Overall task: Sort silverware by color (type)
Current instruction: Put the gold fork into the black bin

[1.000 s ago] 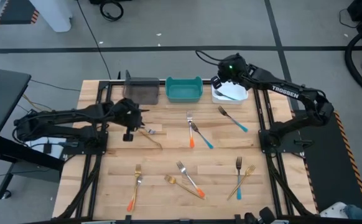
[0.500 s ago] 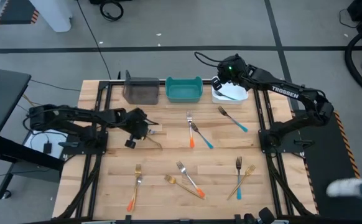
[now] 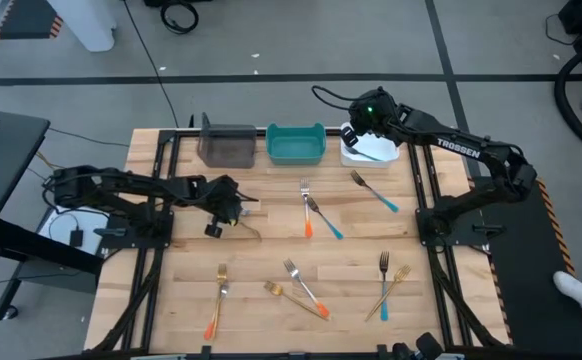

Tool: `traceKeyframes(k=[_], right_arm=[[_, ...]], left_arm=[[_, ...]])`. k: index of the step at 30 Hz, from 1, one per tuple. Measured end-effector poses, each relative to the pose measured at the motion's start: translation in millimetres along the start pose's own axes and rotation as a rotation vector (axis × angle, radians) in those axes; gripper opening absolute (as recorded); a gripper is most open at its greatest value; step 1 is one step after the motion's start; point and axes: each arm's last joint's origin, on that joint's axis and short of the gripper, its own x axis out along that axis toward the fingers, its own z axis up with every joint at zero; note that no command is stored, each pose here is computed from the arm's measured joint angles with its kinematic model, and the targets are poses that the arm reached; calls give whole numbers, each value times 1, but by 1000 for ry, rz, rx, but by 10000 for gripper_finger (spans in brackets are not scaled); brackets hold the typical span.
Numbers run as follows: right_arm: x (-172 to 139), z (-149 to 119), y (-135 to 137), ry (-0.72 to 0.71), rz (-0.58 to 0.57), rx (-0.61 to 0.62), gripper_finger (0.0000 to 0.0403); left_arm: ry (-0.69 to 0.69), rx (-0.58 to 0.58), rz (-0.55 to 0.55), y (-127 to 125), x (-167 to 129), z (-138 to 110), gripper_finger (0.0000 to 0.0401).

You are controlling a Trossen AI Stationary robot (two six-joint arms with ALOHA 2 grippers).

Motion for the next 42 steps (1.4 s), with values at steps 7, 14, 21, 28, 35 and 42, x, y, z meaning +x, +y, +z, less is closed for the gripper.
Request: traceKeyframes(k=[7,14,21,28,35,42], right_arm=[[0,-1,-1,15,-3,-4,91],[1,-5,-4,53,-11,-11,91],[1,-6,-4,63,-13,-10,91],[1,-6,-4,63,-13,-9,91],[1,-7,-4,68,-13,-11,91],[1,-9,-4,88,-13,-18,91]], left_arm=[[0,21,15,2,-5,-2,64],[30,3,-11,-1,-6,-5,64],[37,50,-29,-5,-5,-4,64],[59,145,-22,-8,0,-1,64],[84,114,48,-4,0,2,64],[73,140,76,2,-4,9,64]])
